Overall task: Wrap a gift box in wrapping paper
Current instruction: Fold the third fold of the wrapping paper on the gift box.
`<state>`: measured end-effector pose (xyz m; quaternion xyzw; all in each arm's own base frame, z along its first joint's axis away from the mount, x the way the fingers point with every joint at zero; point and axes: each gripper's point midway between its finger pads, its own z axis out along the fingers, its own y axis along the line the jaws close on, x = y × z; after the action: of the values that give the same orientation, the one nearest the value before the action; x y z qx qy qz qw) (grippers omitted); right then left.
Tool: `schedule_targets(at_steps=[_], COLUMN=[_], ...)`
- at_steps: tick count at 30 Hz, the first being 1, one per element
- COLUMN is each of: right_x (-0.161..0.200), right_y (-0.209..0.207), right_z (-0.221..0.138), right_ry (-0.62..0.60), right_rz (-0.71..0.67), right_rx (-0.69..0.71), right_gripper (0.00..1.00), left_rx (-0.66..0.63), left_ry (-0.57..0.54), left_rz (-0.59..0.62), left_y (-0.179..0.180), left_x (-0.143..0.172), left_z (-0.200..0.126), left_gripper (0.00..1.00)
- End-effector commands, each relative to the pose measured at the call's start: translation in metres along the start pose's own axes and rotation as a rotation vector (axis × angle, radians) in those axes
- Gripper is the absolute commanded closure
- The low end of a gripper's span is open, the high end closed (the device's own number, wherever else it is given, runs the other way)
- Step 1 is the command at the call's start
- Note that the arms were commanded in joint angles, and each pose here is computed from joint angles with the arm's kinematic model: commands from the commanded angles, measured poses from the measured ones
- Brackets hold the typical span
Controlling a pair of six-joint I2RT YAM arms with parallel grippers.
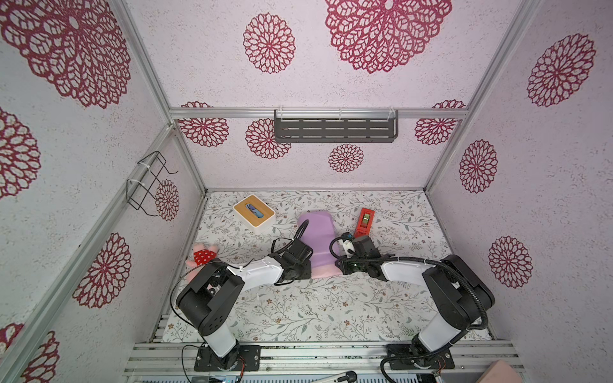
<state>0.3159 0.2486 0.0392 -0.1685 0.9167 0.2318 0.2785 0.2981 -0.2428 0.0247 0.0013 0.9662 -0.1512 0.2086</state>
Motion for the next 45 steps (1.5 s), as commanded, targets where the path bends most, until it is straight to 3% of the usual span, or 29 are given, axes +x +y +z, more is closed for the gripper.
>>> schedule_targets(at_steps=[1,18,31,45], right_x=[-0.016,-0.01,-0.004,-0.008], right_y=[-0.005,0.001,0.0,0.001], right_z=[-0.002,-0.003,-0.008,-0.017], right_ry=[-0.068,-0.127,-0.087,-0.066], right_rz=[0.025,0.117,0.103,0.099], right_rx=[0.073,0.212,0.223,0.193], right_gripper=[0.81,0.9,0.78,0.66], left_rx=[0.001,0.016,0.01,-0.011], left_ry=[-0.016,-0.034,-0.016,-0.013], left_rz=[-0.024,-0.061,-0.035,-0.015], left_y=[-0.002,-0.01,-0.009,-0.005], left_x=[-0.007,-0.012,-0.008,-0.007], left_z=[0.0,0.007,0.008,0.008], left_gripper=[0.62,0.8,1.0,1.0])
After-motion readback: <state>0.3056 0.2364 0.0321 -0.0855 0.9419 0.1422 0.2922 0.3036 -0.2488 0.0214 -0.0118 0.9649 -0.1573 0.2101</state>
